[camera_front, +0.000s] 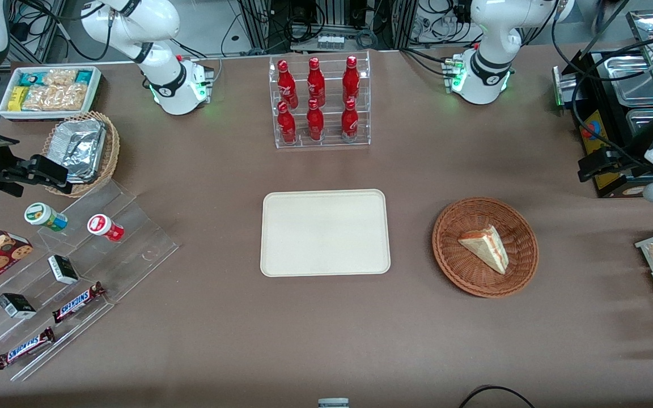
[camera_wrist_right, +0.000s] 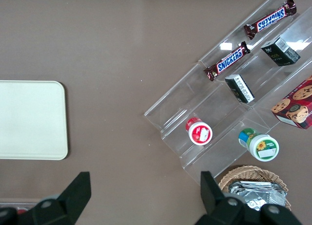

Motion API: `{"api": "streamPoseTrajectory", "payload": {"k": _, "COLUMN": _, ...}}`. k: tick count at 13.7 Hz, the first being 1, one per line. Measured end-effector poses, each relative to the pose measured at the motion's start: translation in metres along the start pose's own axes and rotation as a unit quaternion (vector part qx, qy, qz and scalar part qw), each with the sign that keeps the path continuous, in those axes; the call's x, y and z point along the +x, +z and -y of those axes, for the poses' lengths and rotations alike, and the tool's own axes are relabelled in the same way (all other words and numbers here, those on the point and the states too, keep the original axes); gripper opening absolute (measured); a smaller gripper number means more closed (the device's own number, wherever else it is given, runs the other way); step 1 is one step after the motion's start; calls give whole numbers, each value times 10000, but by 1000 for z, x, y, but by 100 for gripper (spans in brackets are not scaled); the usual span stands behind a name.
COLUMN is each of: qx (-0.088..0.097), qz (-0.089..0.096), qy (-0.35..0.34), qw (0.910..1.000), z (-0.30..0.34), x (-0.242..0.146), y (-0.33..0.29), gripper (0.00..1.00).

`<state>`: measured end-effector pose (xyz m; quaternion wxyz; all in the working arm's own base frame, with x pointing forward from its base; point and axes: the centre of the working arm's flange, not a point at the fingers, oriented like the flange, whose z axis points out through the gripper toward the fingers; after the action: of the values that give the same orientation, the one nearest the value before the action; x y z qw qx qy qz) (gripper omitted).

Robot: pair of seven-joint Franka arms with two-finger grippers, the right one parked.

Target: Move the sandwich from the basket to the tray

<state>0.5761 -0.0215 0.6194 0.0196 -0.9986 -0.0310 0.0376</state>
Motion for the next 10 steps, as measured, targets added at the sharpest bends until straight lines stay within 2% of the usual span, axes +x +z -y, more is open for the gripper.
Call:
{"api": "streamPoseTrajectory", "payload": {"k": 4, "qx": 0, "qz": 0, "qy": -2, "qw": 10000, "z": 0, "x": 0, "y": 0, "gripper": 100}}
{"api": "streamPoseTrajectory", "payload": {"k": 6, "qx": 6, "qz": 68, "qy": -19, "qw": 10000, "z": 2, "x": 2, "y": 6, "gripper": 100}}
{"api": "streamPoseTrajectory", "payload": {"k": 10, "qx": 69, "qz": 541, "qy": -485, "qw": 9973, "z": 0, "x": 23, "y": 63, "gripper": 100}}
